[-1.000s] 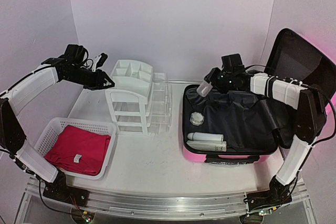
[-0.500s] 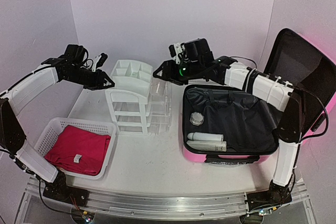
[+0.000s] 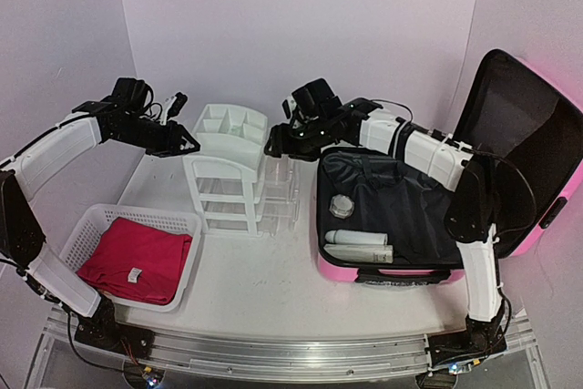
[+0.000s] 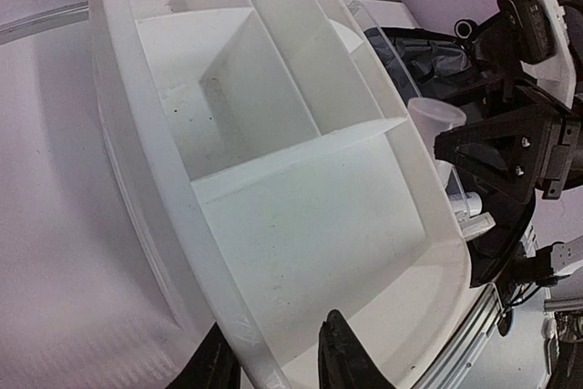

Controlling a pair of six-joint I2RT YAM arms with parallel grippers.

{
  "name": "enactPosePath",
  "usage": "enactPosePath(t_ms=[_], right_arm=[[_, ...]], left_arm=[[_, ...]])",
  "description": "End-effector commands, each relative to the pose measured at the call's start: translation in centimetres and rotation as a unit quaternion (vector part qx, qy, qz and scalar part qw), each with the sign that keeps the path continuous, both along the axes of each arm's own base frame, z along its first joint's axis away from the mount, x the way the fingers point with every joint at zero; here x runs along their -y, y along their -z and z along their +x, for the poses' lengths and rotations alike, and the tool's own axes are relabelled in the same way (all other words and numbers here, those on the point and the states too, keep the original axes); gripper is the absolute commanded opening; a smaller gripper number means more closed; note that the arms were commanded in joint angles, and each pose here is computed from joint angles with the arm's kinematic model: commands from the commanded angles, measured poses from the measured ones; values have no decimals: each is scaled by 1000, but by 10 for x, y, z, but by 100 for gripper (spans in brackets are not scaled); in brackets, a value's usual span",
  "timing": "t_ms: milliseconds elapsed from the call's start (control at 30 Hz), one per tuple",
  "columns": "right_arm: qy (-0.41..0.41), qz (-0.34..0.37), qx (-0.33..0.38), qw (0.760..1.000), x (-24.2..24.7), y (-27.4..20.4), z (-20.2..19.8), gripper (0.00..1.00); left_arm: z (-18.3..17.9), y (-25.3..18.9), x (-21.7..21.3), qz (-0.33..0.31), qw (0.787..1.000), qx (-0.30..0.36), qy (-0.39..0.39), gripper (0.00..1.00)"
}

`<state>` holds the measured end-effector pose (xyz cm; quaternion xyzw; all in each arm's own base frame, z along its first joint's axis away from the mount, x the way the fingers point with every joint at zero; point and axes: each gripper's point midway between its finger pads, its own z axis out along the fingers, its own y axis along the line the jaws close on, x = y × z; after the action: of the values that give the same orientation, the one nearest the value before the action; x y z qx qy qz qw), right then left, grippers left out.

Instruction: Open, take out, and arrange the luggage

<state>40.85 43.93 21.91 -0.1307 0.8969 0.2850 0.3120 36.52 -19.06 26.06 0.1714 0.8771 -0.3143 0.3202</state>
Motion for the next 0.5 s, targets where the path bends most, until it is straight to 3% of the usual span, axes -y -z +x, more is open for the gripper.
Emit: enactPosePath(t_ms=[0,133,300,467], right_arm=[[7,-8,30,1000,-3,-21,7,70],[-3,-15,49,999,-3,-43,10,81],[20,-34,75,996,20,-69,8,81],[84,-38,27,995,71,-51,10,58]], left_arm=[[-15,8,5,-4,1000,-25,18,30],[-15,9,6,-5,999,-27,19,30],[-15,8,5,-5,999,-25,19,30],[-16,7,6,-7,999,-25,22,30]])
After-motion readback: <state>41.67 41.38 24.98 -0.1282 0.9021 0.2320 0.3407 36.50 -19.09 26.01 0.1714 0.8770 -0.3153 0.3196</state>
